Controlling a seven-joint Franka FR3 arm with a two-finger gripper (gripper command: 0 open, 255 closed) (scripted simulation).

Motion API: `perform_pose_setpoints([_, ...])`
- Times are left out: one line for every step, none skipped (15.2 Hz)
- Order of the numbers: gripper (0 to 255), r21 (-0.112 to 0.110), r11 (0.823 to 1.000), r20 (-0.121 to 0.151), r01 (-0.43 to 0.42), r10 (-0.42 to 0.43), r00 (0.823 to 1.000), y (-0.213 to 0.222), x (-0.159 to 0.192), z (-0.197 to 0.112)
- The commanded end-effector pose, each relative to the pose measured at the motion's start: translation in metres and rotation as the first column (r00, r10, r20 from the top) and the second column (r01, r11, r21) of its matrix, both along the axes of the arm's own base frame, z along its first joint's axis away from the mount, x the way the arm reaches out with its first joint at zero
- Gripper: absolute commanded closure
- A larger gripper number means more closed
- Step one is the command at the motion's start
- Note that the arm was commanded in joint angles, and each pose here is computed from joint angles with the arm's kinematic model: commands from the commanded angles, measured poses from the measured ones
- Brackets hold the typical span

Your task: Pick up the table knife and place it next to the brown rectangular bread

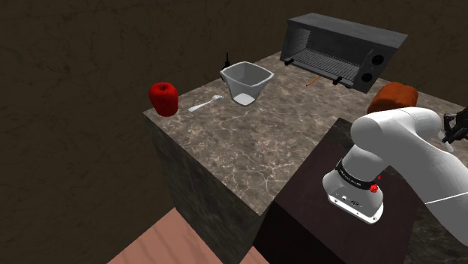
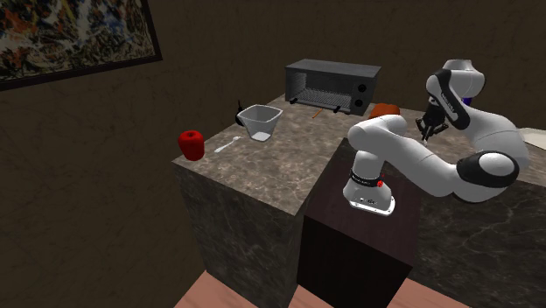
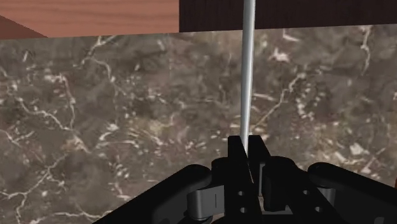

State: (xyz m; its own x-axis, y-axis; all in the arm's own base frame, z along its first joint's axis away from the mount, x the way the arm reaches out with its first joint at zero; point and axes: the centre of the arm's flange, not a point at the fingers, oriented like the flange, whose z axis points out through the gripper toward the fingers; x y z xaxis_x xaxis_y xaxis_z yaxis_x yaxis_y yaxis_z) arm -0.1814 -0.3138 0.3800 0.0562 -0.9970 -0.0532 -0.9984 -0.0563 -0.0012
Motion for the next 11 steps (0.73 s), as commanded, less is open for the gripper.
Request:
perform_pose_setpoints([255,-0.001,1.000,0.002,0.000,0.000,1.000,-0.0005,0.0005,-0.0108])
perform_pose_setpoints([255,-0.001,1.000,0.002,0.000,0.000,1.000,-0.0005,0.0005,-0.0108])
perform_pose_setpoints([255,-0.001,1.000,0.002,0.000,0.000,1.000,-0.0005,0.0005,-0.0108])
perform_pose_setpoints([255,-0.001,1.000,0.002,0.000,0.000,1.000,-0.0005,0.0005,-0.0108])
perform_pose_setpoints([255,-0.001,1.000,0.002,0.000,0.000,1.000,-0.0005,0.0005,-0.0108])
perform_pose_setpoints([255,-0.001,1.000,0.002,0.000,0.000,1.000,-0.0005,0.0005,-0.0108])
perform_pose_setpoints([255,-0.001,1.000,0.002,0.000,0.000,1.000,-0.0005,0.0005,-0.0108])
perform_pose_setpoints([255,-0.001,1.000,0.002,0.000,0.000,1.000,-0.0005,0.0005,-0.0108])
perform_pose_setpoints([255,-0.001,1.000,0.002,0.000,0.000,1.000,-0.0005,0.0005,-0.0108])
perform_pose_setpoints([0,-0.001,1.000,0.002,0.000,0.000,1.000,-0.0005,0.0005,-0.0108])
perform_pose_setpoints([0,-0.001,1.000,0.002,0.000,0.000,1.000,-0.0005,0.0005,-0.0108])
